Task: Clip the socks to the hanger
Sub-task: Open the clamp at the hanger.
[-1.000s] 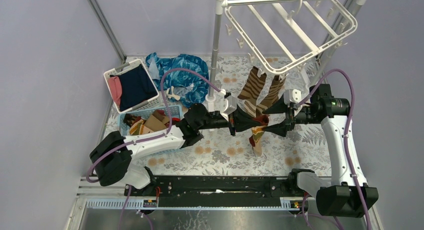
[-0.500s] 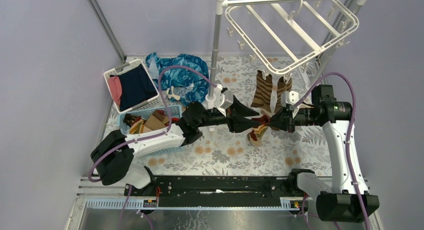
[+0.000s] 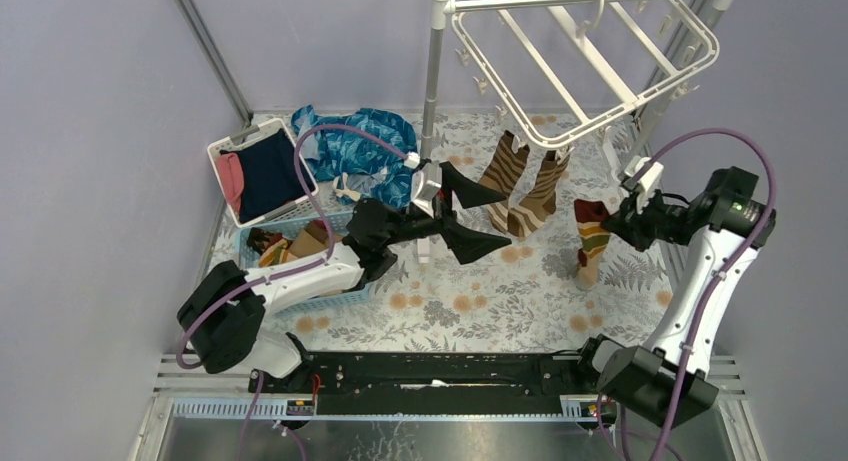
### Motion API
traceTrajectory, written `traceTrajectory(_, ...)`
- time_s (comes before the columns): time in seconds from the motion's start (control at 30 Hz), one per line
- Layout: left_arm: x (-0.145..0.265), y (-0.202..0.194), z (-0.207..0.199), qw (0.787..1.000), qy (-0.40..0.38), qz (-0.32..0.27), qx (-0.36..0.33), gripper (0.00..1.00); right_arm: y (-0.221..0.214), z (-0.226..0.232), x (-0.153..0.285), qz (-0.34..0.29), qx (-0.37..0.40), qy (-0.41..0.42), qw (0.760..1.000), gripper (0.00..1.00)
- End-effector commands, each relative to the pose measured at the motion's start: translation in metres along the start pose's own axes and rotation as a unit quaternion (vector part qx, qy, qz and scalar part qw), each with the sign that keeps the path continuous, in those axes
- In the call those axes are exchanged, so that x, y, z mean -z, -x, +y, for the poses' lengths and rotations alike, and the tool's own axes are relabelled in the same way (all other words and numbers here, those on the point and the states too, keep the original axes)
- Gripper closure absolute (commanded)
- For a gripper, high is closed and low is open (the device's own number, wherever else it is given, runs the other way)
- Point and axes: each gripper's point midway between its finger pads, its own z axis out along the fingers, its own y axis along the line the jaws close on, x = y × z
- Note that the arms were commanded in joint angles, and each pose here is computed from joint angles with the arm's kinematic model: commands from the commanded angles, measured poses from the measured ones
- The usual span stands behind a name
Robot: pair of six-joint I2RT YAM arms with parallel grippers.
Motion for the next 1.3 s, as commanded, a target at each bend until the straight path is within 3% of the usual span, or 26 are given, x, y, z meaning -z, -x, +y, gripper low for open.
traceTrajectory(0.0, -0.019, 0.016, -0.01, 0.999, -0.032, -0.031, -0.008, 0.01, -0.013, -0.018, 0.022, 0.028, -0.014, -0.039, 0.999, 0.95)
traceTrajectory(0.1, -0.046, 0.01, -0.012, 0.999, -0.024, -0.018, -0.026, 0.02, -0.016, -0.039, 0.035, 0.019, -0.027, -0.072, 0.997, 0.95)
traceTrajectory(0.3, -0.095, -0.021, 0.025, 0.997, 0.071, -0.012, -0.021, 0.16, -0.02, -0.06, 0.036, -0.031, -0.073, -0.076, 0.994, 0.94)
traceTrajectory(0.6, -0.139, -0.049, 0.082, 0.974, 0.225, -0.025, 0.022, 0.13, -0.012, -0.066, 0.027, -0.086, -0.094, -0.059, 0.99, 0.94)
traceTrajectory(0.9, -0.147, -0.045, 0.114, 0.957, 0.282, -0.063, -0.005, 0.12, -0.004, -0.069, 0.021, -0.139, -0.111, -0.046, 0.983, 0.94)
traceTrajectory(1.27, -0.146, -0.036, 0.144, 0.934, 0.331, -0.108, -0.086, 0.12, -0.007, -0.069, 0.016, -0.155, -0.11, -0.04, 0.981, 0.93)
